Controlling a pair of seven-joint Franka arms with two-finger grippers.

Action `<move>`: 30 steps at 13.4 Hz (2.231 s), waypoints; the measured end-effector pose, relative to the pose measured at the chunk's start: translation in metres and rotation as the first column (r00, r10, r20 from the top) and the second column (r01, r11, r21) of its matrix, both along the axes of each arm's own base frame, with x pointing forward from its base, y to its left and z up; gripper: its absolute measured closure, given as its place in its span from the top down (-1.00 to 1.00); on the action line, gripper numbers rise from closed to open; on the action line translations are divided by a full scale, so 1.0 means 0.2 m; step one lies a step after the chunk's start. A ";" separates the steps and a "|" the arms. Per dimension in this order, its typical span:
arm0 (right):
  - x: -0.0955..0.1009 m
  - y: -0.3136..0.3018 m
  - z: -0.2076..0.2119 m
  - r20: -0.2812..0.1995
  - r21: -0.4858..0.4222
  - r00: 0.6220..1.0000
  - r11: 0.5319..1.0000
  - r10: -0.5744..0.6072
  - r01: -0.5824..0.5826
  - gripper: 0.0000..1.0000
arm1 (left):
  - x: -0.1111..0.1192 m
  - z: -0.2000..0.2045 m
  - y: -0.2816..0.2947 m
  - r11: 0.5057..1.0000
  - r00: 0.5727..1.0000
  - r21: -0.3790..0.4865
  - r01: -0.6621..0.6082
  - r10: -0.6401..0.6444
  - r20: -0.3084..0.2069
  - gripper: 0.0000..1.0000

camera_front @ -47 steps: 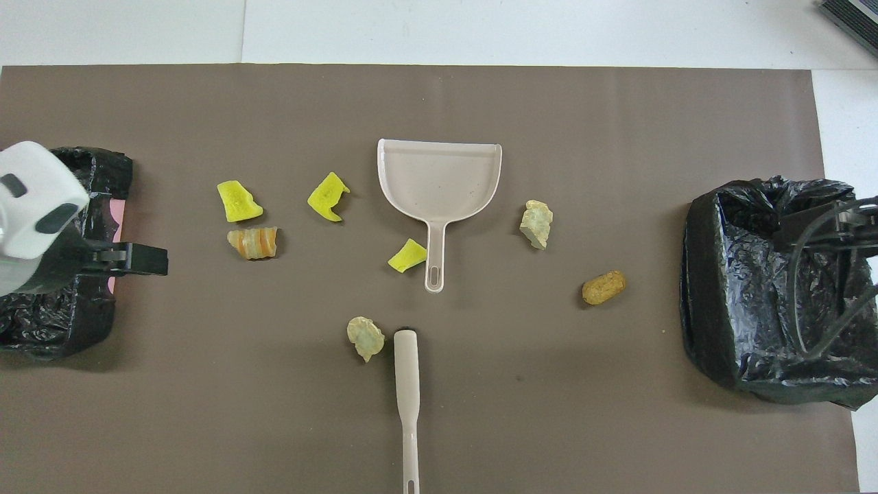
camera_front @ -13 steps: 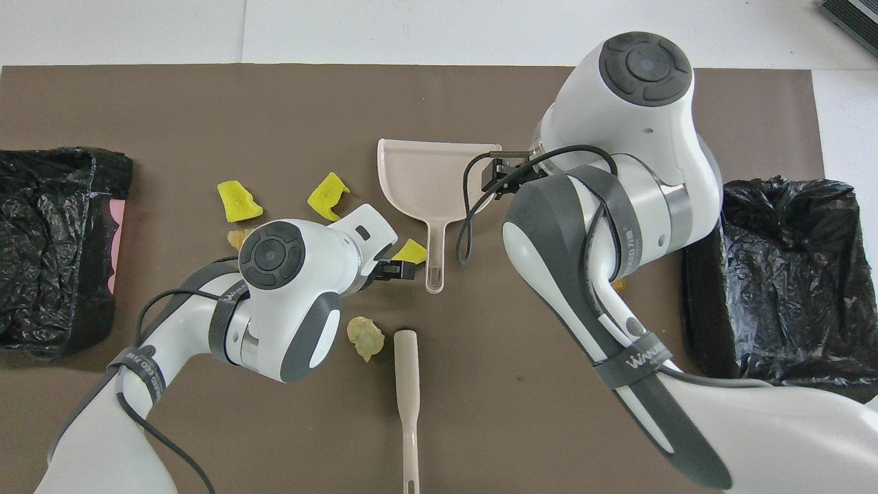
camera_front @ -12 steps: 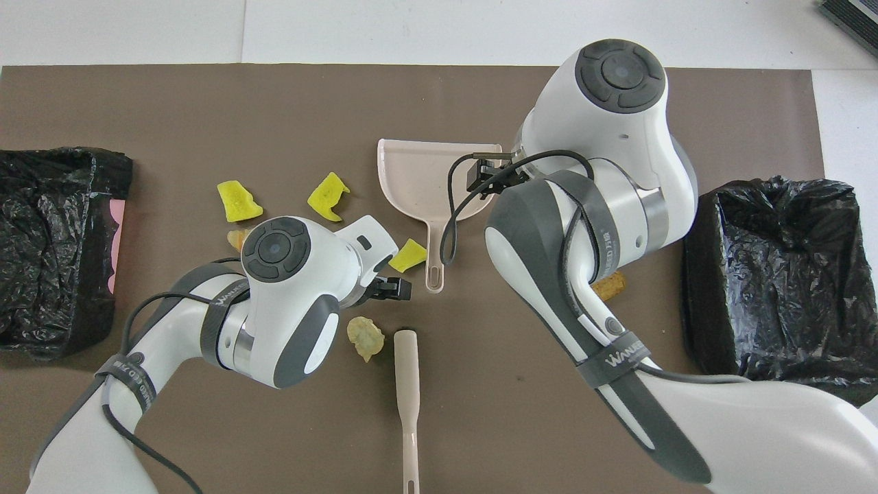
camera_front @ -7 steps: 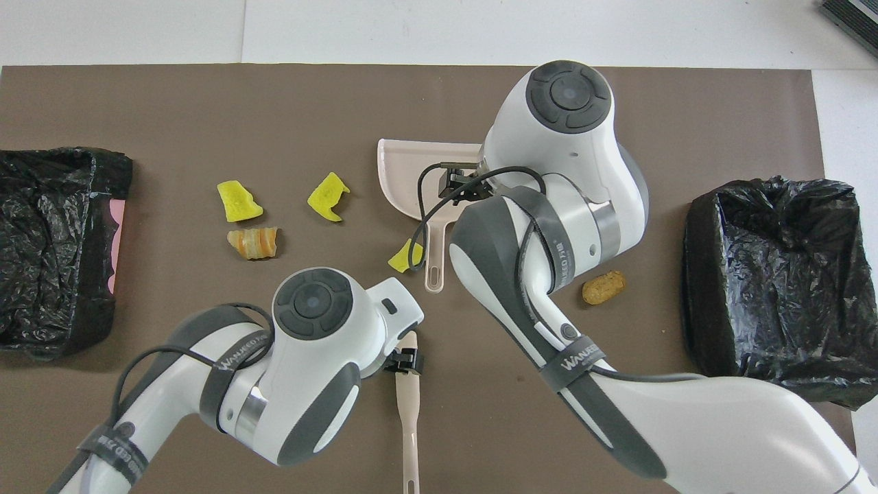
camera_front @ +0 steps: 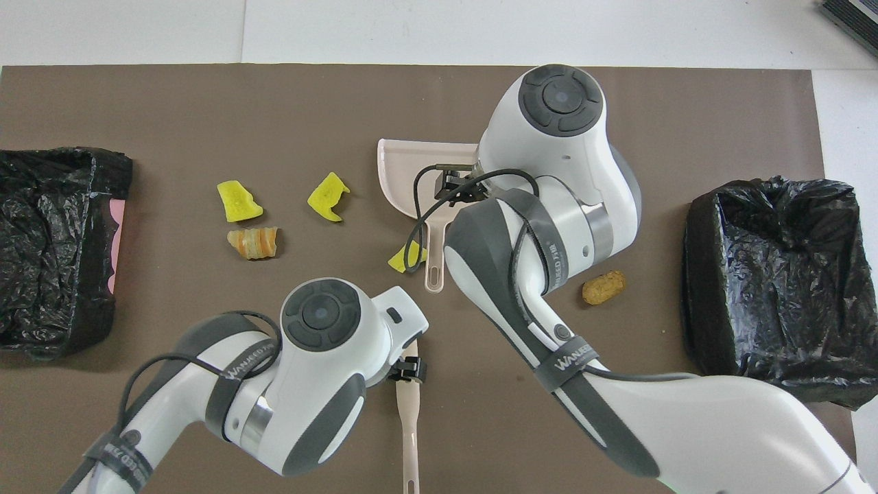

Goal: Sweep and dump trash in bin

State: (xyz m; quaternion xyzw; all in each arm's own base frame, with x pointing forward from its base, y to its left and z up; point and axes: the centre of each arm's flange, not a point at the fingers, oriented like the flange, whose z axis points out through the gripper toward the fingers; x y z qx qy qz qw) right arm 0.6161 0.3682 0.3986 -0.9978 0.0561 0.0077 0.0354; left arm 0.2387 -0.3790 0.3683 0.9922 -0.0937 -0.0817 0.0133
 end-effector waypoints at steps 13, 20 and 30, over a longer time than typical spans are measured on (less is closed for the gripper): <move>-0.24 0.06 -0.20 -0.112 -0.034 0.993 0.998 0.047 -0.051 0.09 | -0.02 -0.12 0.03 1.000 1.000 -0.016 -0.018 0.018 0.025 0.85; -0.22 0.04 -0.17 -0.090 -0.017 0.987 0.990 0.134 -0.137 -0.37 | -0.01 -0.12 0.04 1.000 1.000 0.016 -0.018 0.018 -0.008 -0.48; -0.18 -0.40 0.29 -0.120 -0.039 0.882 0.886 0.456 -0.463 -0.37 | 0.48 0.20 0.53 0.995 0.990 0.049 -0.090 0.095 -0.106 -0.48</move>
